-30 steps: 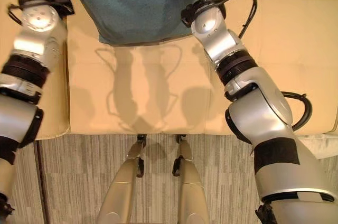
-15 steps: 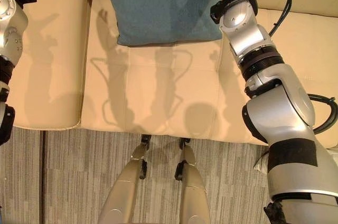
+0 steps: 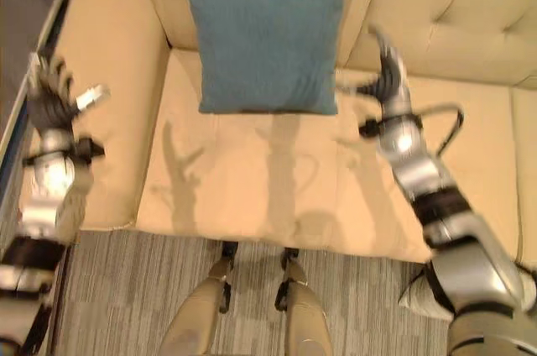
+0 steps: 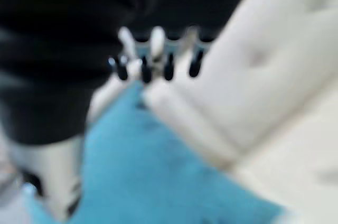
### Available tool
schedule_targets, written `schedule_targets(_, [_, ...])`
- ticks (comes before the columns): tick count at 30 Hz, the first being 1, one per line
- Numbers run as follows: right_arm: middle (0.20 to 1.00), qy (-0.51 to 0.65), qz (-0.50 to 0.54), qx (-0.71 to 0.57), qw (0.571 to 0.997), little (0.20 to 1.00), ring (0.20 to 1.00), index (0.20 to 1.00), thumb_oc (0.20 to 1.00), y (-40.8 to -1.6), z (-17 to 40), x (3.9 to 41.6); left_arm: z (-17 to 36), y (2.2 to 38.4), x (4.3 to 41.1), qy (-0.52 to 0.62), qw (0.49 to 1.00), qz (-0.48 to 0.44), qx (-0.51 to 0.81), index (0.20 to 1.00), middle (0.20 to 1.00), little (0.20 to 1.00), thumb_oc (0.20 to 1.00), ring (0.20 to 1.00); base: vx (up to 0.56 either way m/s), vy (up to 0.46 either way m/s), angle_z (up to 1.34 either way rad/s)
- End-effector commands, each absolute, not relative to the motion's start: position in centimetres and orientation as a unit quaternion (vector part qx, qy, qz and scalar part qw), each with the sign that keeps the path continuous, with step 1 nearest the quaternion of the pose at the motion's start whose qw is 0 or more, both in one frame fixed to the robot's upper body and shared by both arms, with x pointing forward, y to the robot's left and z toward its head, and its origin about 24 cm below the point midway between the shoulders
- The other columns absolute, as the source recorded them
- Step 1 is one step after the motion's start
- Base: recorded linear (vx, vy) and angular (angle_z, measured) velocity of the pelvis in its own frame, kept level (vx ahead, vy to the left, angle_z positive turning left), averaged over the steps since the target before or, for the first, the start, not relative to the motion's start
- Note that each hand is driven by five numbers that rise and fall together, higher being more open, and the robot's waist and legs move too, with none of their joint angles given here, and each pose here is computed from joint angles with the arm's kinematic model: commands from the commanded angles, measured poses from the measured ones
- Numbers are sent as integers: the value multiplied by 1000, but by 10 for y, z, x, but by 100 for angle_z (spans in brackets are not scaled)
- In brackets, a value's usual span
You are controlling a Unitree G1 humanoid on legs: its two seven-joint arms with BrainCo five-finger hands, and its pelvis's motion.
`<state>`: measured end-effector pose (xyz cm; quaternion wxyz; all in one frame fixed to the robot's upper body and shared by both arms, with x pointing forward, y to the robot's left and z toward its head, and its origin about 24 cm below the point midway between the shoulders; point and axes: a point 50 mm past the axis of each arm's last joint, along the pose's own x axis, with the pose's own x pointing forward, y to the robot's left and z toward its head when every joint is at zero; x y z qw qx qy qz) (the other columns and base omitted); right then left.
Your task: Pick up all the scattered cushions and arrange them neatly on the sofa.
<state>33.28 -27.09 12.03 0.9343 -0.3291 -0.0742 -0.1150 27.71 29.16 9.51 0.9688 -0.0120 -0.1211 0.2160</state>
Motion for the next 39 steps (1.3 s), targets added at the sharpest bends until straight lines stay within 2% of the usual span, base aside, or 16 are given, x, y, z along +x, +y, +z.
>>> schedule_targets(1, [1000,-74,-63,-375,922,1000,1000,1000,1000,-268,122,336,103,284,289,-122,980,140,76,1000,1000,1000,1000,1000,112,-67,4])
schedule_targets(2, [1000,-17,-42,-355,934,1000,1000,1000,1000,-269,82,318,49,283,266,-25,987,142,64,1000,1000,1000,1000,1000,96,-78,3])
schedule_targets(4, [1000,8,-34,-369,929,1000,1000,1000,1000,-273,71,311,36,286,257,1,986,150,67,1000,1000,1000,1000,1000,47,-48,8])
schedule_targets(8, [1000,132,3,-360,923,1000,1000,1000,1000,-274,4,274,-43,278,205,159,971,179,2,1000,1000,1000,1000,1000,52,-79,6])
schedule_targets(14, [1000,292,34,-365,883,1000,1000,1000,1000,-273,-75,206,-125,259,128,385,905,181,15,1000,1000,1000,1000,1000,27,-117,0])
schedule_targets(17, [1000,333,30,-357,872,1000,1000,1000,1000,-274,-91,188,-138,256,111,432,882,186,18,1000,1000,1000,1000,1000,-29,-117,-1])
schedule_targets(28, [1000,473,-20,-329,817,1000,1000,1000,1000,-292,-125,137,-156,241,89,500,845,188,15,1000,1000,1000,1000,1000,-68,18,-51])
schedule_targets(36, [1000,492,-24,-327,806,1000,1000,1000,1000,-282,-132,139,-154,243,99,501,846,178,37,1000,1000,1000,1000,1000,-211,61,-110])
schedule_targets(39, [1000,507,-13,-327,797,1000,1000,1000,1000,-280,-137,128,-155,245,95,507,844,168,44,1000,1000,1000,1000,1000,-254,-3,-91])
